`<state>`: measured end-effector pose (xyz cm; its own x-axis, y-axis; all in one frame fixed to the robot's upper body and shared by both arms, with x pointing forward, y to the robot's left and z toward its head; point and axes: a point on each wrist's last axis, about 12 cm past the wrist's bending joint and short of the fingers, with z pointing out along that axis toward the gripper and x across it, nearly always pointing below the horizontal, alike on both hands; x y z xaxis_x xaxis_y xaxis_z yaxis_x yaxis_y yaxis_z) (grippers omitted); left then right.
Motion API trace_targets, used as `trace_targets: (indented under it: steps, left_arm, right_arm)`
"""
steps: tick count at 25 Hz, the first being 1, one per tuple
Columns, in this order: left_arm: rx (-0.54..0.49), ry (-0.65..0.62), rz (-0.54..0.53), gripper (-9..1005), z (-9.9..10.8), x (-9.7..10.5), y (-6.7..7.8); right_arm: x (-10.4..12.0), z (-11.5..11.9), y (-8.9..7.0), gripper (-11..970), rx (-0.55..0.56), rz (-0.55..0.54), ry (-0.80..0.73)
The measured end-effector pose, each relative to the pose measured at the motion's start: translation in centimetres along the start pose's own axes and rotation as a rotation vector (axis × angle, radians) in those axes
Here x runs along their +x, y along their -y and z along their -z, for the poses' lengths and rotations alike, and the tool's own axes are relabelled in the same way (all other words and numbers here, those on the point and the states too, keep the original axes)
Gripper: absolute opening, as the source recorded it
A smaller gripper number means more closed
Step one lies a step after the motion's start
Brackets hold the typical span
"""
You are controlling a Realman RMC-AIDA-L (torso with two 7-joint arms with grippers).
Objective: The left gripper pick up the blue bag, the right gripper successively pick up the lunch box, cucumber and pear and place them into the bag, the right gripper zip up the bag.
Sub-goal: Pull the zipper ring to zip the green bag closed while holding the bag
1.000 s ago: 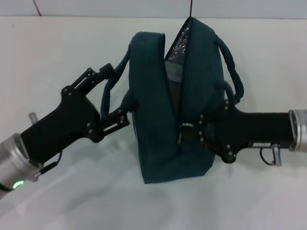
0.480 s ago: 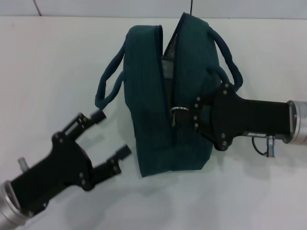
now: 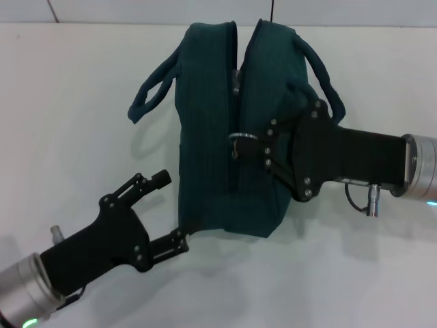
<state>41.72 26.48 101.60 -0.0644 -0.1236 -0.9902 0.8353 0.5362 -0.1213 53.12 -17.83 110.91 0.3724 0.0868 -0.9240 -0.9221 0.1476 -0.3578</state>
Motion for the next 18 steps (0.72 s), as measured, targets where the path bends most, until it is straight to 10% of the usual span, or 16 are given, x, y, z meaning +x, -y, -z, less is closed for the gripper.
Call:
trace_targets:
  steps: [14,18]
  left_arm:
    - [-0.030,-0.060,0.030,780,-1.0,0.1,-1.5]
    - [-0.025,-0.065,0.006,598,-1.2,0.2,-1.6]
  right_arm:
    - [-0.2,0.1,-0.1,8,0.057,0.001,0.036]
    - [-0.2,0.3,0.0,8,0.077,-0.003,0.042]
